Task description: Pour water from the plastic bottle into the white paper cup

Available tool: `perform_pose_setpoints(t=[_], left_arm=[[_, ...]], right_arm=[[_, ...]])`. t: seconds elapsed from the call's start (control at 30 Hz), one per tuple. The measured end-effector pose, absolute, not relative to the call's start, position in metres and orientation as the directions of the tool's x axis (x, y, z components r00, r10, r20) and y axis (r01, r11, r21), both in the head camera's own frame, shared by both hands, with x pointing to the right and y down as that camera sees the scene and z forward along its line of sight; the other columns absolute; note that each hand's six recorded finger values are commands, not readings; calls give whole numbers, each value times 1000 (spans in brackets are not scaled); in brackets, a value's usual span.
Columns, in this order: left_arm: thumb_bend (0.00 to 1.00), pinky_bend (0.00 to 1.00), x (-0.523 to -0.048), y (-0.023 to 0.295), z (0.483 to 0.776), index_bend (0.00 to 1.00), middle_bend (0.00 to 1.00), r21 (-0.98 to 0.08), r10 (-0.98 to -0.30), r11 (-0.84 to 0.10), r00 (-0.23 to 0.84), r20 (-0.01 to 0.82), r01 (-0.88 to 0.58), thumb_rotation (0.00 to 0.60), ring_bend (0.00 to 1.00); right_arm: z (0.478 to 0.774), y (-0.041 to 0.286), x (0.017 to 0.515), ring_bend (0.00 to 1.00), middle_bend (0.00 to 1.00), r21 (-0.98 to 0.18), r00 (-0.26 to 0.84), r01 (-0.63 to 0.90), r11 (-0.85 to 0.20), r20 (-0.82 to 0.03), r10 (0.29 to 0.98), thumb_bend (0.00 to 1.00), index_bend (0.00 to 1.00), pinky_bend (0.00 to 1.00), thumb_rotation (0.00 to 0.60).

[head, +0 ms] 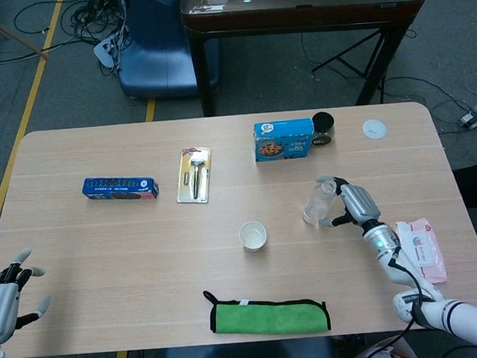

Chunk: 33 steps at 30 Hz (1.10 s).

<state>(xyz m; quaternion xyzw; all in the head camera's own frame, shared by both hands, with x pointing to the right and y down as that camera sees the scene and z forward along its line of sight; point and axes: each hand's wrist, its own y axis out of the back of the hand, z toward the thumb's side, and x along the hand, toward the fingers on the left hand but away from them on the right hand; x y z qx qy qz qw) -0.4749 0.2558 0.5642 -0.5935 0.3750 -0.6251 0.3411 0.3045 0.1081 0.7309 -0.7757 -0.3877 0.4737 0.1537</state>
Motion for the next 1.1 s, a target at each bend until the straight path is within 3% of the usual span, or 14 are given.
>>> perform_pose_setpoints(t=[0.37,0.73,0.9,1.1], left_arm=[[220,543,-465,256,557,395,170,-887,-887,-462,-27,462,-6,600,255],[220,543,-455,256,553,395,170,-895,-895,-445,6,445,7,600,255],[221,543,-449,255,548,398,174,-911,-911,-412,36,411,0,600,255],[220,543,-447,256,545,403,179,-922,-920,-388,56,387,-1,600,255]], right_arm=[[665,127,338,149,175,-710,228,296,-639,-597,769,0,201,316,600],[593,167,388,149,185,-858,141,60,-510,-499,855,0,201,316,600],[577,185,395,150,217,-880,139,33,-475,-466,874,0,201,316,600],[581,204,401,149,222,-872,140,21,-490,-482,865,0,201,316,600]])
